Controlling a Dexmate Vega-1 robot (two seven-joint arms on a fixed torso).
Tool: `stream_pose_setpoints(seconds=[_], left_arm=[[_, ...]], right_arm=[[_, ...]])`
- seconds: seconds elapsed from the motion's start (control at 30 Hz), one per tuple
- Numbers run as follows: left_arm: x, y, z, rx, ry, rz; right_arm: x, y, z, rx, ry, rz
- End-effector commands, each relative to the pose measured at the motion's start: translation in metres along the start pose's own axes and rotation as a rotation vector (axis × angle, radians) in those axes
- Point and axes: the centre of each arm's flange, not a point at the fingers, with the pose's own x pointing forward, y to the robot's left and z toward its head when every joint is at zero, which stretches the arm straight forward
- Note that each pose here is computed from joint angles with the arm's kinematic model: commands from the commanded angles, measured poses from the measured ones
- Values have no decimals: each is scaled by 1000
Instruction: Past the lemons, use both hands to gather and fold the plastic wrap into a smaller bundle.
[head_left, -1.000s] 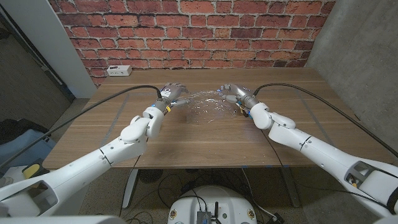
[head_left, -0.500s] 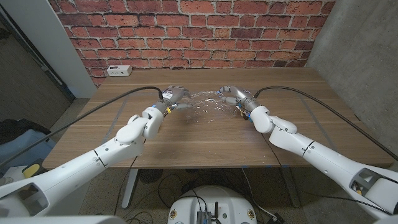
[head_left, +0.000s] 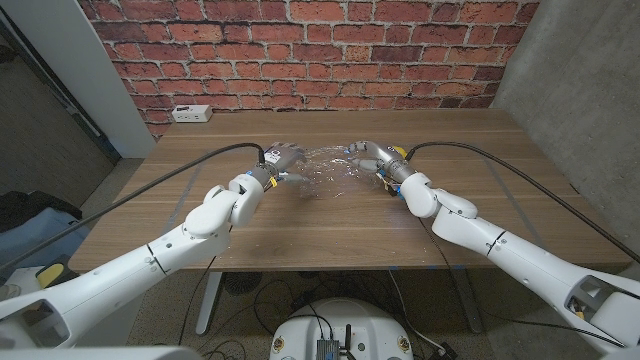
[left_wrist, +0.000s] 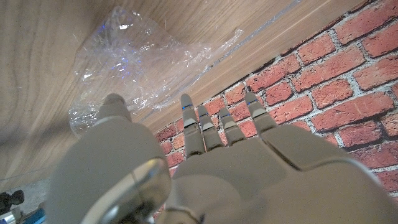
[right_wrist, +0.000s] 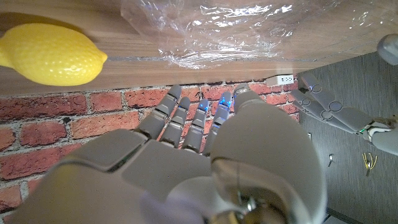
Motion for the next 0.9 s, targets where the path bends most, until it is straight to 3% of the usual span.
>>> stream_pose_setpoints(seconds=[0.03, 0.57, 0.9], left_arm=[[-7, -2, 7, 40, -5, -43], [-9, -7, 17, 154, 3, -7], [-5, -16, 22, 177, -10, -40]], right_arm=[[-5, 5, 4, 31, -5, 14], [-8, 7, 5, 37, -2, 3], [-5, 7, 3, 41, -1, 3]])
